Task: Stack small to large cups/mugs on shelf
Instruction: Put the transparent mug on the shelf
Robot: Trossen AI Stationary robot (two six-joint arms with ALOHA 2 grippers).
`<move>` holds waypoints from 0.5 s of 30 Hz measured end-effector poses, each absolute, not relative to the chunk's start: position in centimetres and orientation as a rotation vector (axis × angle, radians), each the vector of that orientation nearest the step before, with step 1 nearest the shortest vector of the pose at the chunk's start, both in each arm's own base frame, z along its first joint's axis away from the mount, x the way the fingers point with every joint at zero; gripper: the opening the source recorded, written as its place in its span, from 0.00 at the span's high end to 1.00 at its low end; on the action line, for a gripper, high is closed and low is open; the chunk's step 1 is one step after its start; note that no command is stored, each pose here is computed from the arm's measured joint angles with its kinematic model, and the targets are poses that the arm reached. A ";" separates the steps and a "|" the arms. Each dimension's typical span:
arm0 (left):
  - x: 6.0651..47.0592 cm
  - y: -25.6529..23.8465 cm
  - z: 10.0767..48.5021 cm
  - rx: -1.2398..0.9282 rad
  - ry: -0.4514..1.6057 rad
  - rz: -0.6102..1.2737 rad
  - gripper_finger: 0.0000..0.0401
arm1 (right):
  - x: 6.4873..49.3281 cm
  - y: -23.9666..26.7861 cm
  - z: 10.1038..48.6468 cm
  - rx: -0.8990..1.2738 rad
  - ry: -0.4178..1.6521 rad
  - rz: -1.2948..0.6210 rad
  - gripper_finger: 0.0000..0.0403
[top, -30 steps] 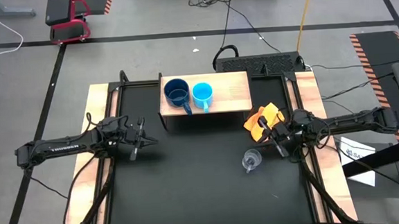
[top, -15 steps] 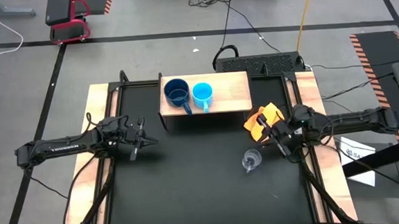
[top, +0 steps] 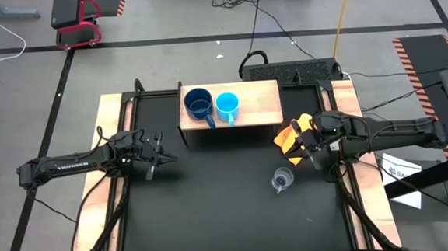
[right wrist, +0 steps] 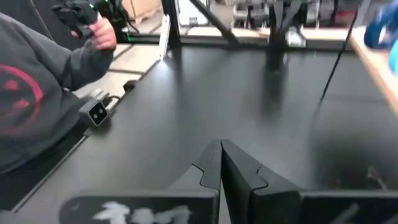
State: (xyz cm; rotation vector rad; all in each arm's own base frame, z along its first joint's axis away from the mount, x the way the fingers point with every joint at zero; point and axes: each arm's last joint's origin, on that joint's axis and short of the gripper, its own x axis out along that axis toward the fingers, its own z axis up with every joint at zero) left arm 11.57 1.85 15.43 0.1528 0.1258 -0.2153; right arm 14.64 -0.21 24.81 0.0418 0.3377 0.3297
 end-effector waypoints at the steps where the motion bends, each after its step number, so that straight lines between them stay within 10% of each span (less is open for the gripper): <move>1: 11.6 1.9 15.4 0.153 0.126 -0.215 0.92 | 14.6 -0.2 24.9 0.059 0.355 0.327 1.00; 15: 11.6 1.9 15.4 0.165 0.124 -0.216 0.92 | 15.1 -0.4 27.4 0.186 0.592 0.245 1.00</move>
